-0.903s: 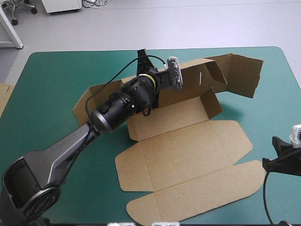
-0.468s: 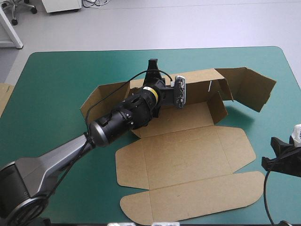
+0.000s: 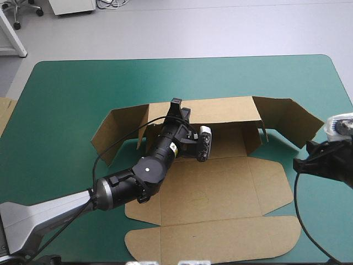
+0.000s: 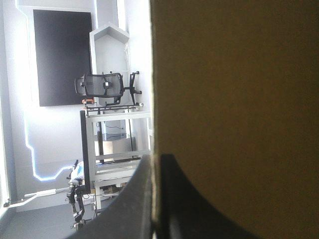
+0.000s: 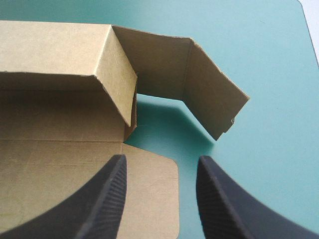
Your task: Fold the box
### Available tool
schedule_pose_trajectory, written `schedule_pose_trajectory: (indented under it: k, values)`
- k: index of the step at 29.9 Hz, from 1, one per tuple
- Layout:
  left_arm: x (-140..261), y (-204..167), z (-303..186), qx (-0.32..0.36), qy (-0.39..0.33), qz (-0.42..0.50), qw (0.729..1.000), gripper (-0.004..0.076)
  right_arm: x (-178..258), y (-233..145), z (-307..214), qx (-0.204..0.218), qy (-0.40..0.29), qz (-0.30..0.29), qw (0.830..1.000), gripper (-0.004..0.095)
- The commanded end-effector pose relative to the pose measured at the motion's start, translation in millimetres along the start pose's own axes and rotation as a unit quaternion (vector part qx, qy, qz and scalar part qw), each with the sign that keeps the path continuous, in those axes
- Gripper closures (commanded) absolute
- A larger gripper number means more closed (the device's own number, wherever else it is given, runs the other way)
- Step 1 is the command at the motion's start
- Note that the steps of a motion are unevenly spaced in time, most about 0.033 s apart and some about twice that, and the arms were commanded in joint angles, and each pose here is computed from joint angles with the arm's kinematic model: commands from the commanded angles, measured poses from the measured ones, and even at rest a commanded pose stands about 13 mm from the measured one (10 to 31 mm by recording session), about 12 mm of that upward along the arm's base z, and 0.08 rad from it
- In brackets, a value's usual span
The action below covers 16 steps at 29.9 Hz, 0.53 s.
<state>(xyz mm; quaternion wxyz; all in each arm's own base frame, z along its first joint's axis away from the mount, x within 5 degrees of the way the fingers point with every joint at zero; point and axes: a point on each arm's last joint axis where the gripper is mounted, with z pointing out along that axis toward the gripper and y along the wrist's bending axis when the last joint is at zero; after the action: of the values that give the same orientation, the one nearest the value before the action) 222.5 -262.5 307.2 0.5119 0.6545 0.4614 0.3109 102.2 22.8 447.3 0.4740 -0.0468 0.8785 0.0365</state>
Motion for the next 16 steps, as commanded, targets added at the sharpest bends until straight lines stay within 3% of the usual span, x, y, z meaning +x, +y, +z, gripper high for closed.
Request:
schedule_pose_trajectory:
  k: [1,4,6,9,10,11,16]
  values:
    - [4.4,13.4,-13.5,-0.048,-0.001,0.005,0.999,0.0734,-22.2,4.4,7.0,0.007,-0.027,-0.019,0.999,0.0482]
    - [4.8,13.1,-13.9,-0.048,-0.001,0.0,0.999,0.0734,-31.6,7.1,16.8,0.018,-0.023,-0.03,0.999,0.049]
    - [5.0,13.3,-14.0,-0.049,0.0,0.0,0.999,0.0734,-38.5,7.2,20.3,0.031,-0.026,-0.036,0.999,0.0552]
    - [5.0,13.3,-14.0,-0.049,0.0,0.0,0.999,0.0734,-53.6,7.4,28.6,0.059,-0.036,-0.052,0.996,0.0773]
    - [5.0,13.3,-14.0,-0.049,0.0,0.0,0.999,0.0734,-60.2,8.0,33.1,0.071,-0.039,-0.059,0.995,0.0892]
    - [5.0,13.3,-14.0,-0.049,0.0,0.0,0.999,0.0734,-64.7,8.1,36.3,0.08,-0.041,-0.064,0.994,0.0926]
    - [4.9,13.3,-14.0,-0.048,-0.001,0.0,0.999,0.0734,-93.3,13.6,59.3,0.12,-0.034,-0.085,0.989,0.0929]
